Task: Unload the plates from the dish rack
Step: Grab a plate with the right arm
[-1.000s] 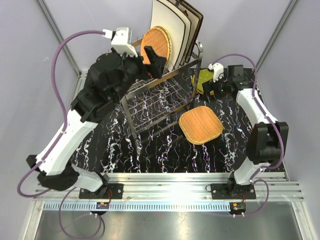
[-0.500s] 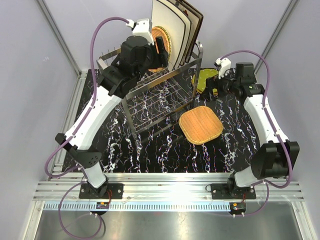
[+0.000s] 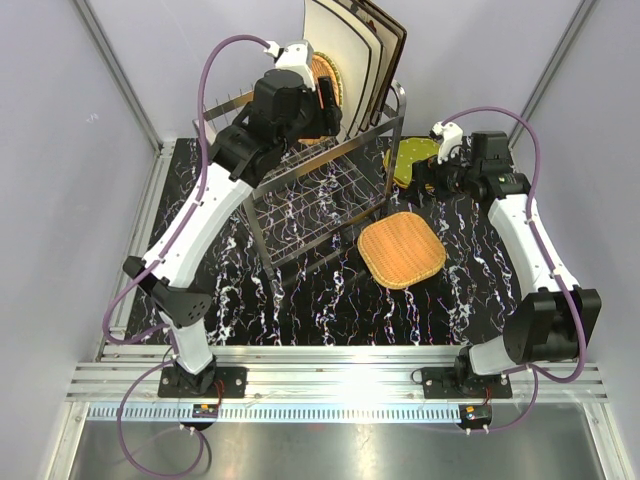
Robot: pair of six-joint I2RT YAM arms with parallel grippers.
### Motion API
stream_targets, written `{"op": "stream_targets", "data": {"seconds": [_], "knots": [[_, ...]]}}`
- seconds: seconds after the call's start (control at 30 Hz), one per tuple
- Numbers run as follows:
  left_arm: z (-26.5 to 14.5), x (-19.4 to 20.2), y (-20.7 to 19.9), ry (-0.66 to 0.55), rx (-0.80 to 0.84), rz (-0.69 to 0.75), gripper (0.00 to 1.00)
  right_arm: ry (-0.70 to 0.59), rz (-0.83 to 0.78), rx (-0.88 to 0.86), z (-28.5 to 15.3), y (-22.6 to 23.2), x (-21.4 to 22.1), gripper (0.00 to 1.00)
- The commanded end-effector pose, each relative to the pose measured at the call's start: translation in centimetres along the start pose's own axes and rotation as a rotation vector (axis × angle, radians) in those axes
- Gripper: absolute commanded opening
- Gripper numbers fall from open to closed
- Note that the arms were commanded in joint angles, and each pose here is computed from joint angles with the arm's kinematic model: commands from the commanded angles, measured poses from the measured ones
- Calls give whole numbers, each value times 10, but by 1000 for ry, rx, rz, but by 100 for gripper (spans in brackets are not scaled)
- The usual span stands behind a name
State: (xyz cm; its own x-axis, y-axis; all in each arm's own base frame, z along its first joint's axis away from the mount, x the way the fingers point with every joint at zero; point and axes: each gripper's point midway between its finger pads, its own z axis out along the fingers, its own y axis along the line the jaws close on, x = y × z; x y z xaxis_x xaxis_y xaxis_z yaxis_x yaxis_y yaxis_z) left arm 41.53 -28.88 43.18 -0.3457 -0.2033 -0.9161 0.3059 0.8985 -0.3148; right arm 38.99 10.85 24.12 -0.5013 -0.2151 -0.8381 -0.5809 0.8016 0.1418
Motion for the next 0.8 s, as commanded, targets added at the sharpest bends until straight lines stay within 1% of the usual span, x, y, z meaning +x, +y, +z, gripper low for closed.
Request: {"op": "stream_targets", "data": {"seconds": [0.0, 0.23, 0.37, 0.57, 0.63, 0.77], "knots": [[-2, -18, -10, -47, 44, -18, 63, -47, -11, -1, -11, 6, -13, 98], [5, -15, 4, -49, -27, 28, 61, -51, -9, 1, -12, 6, -15, 98], [9, -13, 7, -46, -41, 47, 60, -52, -9, 3, -13, 6, -16, 98], [11, -14, 14, -55, -77, 79, 56, -53, -6, 5, -13, 6, -16, 98], [10, -16, 17, -60, -89, 97, 53, -54, -6, 3, -13, 6, -17, 98], [8, -20, 23, -73, -119, 123, 50, -54, -5, 3, -13, 6, -17, 98]]}}
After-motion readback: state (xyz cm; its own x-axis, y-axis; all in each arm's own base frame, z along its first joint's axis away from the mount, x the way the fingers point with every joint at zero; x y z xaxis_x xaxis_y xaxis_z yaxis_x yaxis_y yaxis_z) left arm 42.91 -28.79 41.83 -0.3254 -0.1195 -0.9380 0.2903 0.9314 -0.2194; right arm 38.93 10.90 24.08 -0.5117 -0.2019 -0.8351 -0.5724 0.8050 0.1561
